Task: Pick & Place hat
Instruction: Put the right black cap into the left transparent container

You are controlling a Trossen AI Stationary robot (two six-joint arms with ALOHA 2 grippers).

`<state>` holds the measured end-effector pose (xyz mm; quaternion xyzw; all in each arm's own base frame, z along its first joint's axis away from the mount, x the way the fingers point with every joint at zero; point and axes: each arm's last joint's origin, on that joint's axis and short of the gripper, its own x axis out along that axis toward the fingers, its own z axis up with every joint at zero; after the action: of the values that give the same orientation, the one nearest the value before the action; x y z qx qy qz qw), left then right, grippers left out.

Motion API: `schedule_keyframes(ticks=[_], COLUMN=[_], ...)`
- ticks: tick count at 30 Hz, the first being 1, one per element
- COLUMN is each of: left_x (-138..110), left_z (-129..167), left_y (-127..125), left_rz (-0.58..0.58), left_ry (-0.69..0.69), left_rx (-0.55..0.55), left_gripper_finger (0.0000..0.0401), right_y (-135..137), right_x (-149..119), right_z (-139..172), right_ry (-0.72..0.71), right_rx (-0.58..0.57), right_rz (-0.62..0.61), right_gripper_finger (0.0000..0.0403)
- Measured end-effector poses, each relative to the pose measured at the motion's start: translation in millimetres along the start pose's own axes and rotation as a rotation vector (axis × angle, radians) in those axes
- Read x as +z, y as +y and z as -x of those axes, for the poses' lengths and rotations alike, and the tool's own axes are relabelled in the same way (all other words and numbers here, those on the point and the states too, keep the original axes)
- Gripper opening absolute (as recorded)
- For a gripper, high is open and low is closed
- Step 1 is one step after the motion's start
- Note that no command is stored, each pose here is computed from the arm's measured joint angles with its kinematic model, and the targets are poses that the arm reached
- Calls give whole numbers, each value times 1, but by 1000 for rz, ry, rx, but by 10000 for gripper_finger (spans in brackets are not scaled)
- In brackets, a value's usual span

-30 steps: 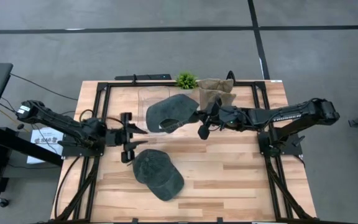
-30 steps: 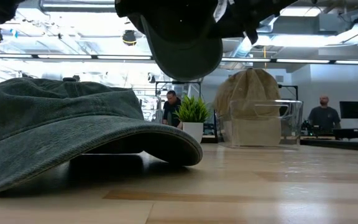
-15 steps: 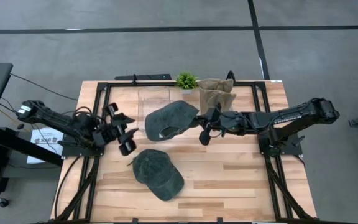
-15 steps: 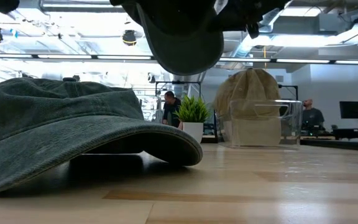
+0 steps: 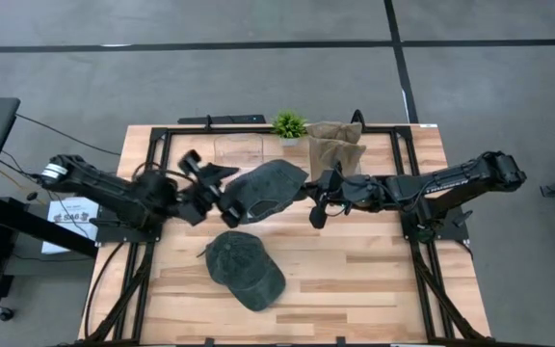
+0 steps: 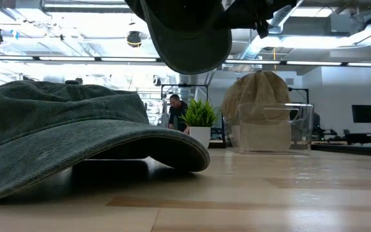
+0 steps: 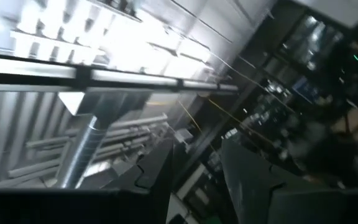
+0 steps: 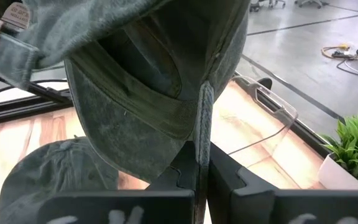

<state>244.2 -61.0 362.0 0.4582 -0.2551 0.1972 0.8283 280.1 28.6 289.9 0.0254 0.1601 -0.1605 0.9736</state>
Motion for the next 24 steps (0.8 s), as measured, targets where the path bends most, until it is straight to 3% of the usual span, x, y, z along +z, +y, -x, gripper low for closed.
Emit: schedule_keyframes(ticks=[8,16,24], left_x=[-31,-61,-75], left_z=[-11,-28,-33], left_y=[-22,-7,8], left_rz=[-101,-123,-149], left_ry=[90,170,236], left_rx=[-44,32,93], left_gripper_finger=[133,133,133], right_y=[6,19,30], right_x=[-1,0,0], right_z=[3,9,15], right_ry=[-2,-33,-58], right_rx=[24,78,89], right_rz=[9,20,54], right_gripper_finger=[0,0,0])
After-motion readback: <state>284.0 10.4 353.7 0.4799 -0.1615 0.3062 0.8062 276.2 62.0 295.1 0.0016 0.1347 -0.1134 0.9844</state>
